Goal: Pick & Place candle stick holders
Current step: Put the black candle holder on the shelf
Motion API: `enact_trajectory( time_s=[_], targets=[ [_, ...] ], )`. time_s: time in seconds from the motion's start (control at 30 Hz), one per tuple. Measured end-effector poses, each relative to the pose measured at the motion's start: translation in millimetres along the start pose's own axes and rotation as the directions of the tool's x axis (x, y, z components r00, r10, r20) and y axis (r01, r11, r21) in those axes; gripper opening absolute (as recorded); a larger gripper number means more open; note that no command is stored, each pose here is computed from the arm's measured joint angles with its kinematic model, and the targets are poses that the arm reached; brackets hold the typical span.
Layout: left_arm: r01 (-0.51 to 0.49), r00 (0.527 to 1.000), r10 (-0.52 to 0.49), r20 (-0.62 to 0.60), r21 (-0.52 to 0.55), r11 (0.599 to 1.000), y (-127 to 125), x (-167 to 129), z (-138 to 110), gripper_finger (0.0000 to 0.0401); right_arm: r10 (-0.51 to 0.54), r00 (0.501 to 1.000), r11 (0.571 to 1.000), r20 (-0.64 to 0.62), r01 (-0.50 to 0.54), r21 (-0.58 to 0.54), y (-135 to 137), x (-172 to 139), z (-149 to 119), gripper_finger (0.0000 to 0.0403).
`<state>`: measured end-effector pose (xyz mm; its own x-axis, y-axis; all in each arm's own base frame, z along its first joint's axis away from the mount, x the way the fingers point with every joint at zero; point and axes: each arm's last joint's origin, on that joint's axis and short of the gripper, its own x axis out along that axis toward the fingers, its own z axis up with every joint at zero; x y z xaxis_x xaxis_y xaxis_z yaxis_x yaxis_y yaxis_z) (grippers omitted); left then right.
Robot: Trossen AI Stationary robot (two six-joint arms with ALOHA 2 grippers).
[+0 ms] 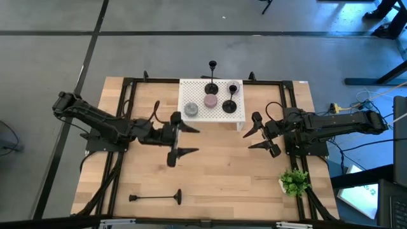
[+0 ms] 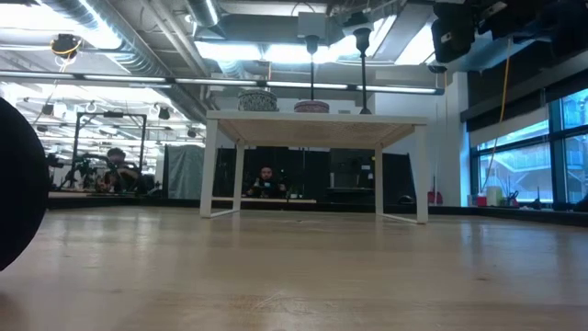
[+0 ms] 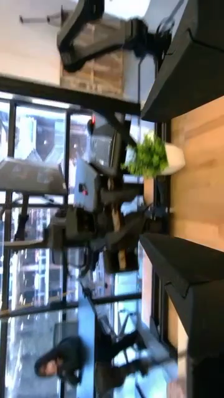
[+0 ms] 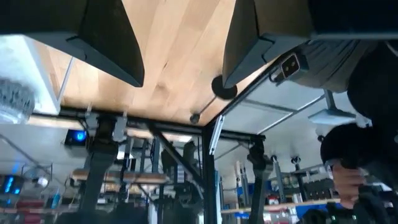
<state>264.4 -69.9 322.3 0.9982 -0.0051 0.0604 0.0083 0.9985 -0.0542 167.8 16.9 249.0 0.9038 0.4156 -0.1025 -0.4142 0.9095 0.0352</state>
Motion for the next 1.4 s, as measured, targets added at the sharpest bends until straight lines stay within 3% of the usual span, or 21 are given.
enact_trajectory(
  time_s=[0.17,0.3,0.5,0.9,1.2,1.4],
  targets=[
    [0.035,0.999,-0.036,0.027,0.006,0.999,-19,-6,2,0.0306,-0.003,0.998,1.0,0.07,0.003,0.004,0,0,7,0.022],
    [0.05,0.994,-0.051,0.098,0.012,0.999,-30,-10,9,0.0306,-0.066,0.995,0.997,0.081,0.063,0.033,-2,0,8,0.022],
    [0.146,0.988,-0.147,0.047,0.025,0.989,-55,-18,1,0.0306,-0.08,0.996,0.995,0.05,0.077,0.057,-2,0,5,0.022],
    [0.167,0.985,-0.168,0.04,0.037,0.985,-69,-17,-7,0.0306,-0.038,0.994,0.995,0.104,0.029,0.091,4,2,11,0.022],
    [0.173,0.984,-0.177,-0.038,-0.093,0.981,-80,-6,-31,0.0306,-0.046,0.994,0.997,0.099,0.04,0.063,3,1,10,0.022],
    [0.168,0.984,-0.175,-0.038,-0.15,0.974,-94,-14,-32,0.0306,-0.06,0.992,0.997,0.107,0.053,0.059,1,0,11,0.022]
  ],
)
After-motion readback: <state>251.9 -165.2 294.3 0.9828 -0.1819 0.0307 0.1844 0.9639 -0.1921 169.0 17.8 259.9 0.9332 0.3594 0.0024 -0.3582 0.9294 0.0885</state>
